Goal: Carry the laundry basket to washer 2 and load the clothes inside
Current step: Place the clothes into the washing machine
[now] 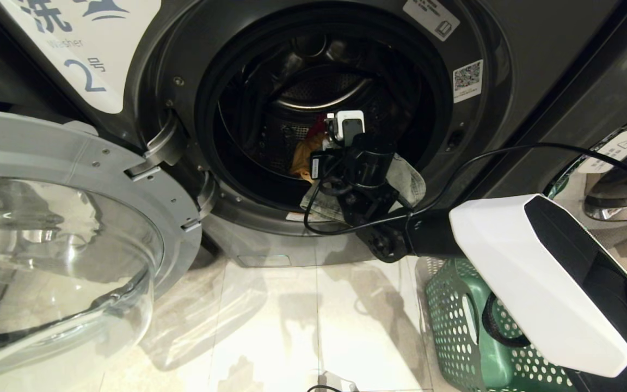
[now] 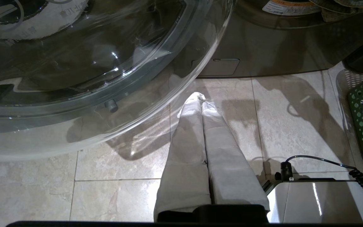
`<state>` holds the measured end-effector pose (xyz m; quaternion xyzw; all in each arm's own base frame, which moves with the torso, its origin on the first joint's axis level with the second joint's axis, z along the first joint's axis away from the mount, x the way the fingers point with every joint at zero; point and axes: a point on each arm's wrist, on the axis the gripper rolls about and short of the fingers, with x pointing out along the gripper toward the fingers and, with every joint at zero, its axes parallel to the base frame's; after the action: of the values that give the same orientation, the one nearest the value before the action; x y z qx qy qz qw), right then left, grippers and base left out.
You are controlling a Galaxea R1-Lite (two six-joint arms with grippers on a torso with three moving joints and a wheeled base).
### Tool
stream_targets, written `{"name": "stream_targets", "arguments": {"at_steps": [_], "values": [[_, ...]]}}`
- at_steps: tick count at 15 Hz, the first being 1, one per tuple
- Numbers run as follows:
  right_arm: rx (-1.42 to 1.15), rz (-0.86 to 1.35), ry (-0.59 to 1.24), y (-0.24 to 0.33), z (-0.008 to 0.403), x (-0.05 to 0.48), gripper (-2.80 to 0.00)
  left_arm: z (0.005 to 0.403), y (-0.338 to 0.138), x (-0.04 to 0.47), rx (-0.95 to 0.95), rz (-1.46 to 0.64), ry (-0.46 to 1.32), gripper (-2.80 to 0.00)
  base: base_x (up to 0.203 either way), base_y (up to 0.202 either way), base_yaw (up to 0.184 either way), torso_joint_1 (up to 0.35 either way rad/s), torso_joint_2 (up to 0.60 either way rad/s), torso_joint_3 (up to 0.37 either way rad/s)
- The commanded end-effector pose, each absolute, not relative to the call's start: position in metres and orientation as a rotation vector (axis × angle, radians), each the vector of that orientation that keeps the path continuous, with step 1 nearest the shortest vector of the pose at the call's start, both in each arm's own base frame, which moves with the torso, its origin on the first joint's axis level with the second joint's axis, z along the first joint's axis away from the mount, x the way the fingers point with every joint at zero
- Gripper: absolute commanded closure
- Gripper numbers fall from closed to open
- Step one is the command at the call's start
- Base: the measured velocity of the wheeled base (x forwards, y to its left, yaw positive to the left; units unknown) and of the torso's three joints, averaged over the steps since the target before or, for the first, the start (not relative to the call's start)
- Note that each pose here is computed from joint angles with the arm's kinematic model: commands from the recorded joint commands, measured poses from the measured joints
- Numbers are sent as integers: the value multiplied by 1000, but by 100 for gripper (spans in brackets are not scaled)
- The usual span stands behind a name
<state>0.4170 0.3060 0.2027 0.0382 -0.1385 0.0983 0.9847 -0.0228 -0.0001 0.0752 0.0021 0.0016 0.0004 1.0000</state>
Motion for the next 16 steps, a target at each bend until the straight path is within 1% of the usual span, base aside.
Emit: {"name": "stream_targets", "arguments": {"at_steps": [1, 13, 16], "values": [[80, 194, -284, 306, 204, 416, 0, 75, 0, -23, 5, 2, 5, 0, 0, 0, 0, 0, 0, 0], [69, 196, -292, 305, 208, 415, 0, 75, 0, -23, 5, 0, 5, 0, 0, 0, 0, 0, 0, 0], [55, 194, -294, 305, 208, 415, 0, 75, 0, -23, 5, 0, 6, 0, 0, 0, 0, 3, 2, -106]]}}
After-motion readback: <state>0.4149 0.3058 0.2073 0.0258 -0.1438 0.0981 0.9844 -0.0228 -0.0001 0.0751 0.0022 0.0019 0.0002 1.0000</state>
